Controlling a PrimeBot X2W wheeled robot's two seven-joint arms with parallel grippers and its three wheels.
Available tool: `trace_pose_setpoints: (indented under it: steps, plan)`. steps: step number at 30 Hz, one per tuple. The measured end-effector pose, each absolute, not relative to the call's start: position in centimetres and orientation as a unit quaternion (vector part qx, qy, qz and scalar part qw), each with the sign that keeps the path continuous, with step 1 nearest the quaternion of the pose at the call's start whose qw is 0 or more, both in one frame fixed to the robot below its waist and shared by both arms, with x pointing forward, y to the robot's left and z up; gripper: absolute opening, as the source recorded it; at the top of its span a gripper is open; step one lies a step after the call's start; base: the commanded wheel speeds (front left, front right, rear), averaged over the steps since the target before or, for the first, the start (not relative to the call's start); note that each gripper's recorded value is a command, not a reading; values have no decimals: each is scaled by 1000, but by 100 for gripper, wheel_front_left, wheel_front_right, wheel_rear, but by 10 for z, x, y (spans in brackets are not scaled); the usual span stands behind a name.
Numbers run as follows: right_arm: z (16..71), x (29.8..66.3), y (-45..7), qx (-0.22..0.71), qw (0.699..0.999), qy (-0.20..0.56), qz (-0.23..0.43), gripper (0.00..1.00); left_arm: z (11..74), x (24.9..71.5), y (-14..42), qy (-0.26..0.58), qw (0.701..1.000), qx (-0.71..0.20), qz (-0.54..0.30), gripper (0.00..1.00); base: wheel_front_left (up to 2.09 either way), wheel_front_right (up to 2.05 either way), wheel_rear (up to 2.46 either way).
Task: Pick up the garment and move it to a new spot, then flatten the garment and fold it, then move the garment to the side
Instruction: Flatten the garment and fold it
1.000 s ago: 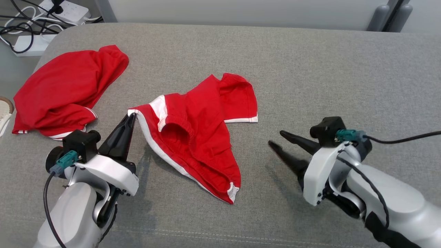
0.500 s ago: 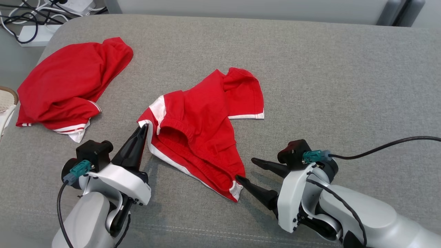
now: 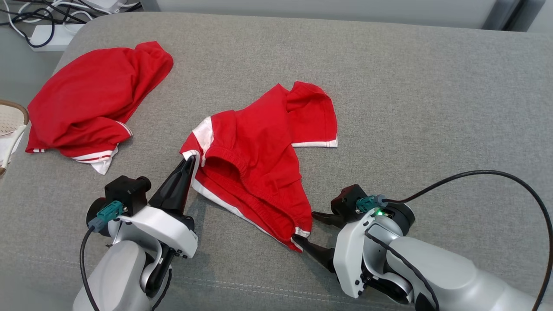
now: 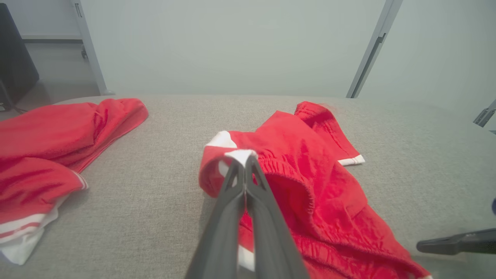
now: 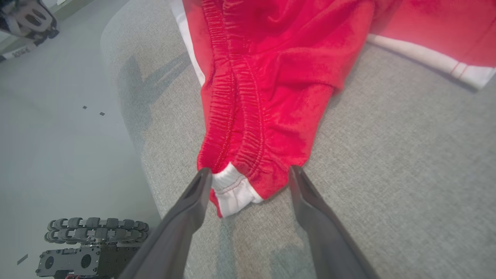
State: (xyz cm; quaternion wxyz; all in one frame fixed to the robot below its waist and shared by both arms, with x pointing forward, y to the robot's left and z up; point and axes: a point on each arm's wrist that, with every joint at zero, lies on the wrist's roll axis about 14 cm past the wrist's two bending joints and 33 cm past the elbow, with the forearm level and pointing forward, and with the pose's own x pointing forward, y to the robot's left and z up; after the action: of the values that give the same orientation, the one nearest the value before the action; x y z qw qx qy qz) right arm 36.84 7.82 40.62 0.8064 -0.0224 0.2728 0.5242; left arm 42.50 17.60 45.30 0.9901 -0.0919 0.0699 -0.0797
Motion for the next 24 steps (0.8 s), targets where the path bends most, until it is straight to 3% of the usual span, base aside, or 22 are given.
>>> trace_pose_setpoints:
  steps: [16, 17, 18, 19, 21, 24]
  plan:
    - [398, 378, 93, -46, 816, 260, 515, 99, 455, 422, 176, 67, 990, -99, -73, 0, 0, 0, 0]
    - [397, 377, 95, -51, 813, 262, 517, 80, 455, 421, 176, 67, 990, -100, -73, 0, 0, 0, 0]
    - [395, 376, 95, -58, 811, 267, 518, 51, 454, 421, 176, 68, 990, -100, -73, 0, 0, 0, 0]
    - [392, 375, 94, -65, 809, 273, 516, 38, 454, 421, 176, 68, 990, -100, -73, 0, 0, 0, 0]
    - [388, 375, 93, -72, 806, 281, 515, 0, 454, 420, 177, 69, 990, -99, -72, 0, 0, 0, 0]
    - [390, 381, 90, -72, 812, 276, 509, 0, 454, 420, 177, 68, 990, -99, -72, 0, 0, 0, 0]
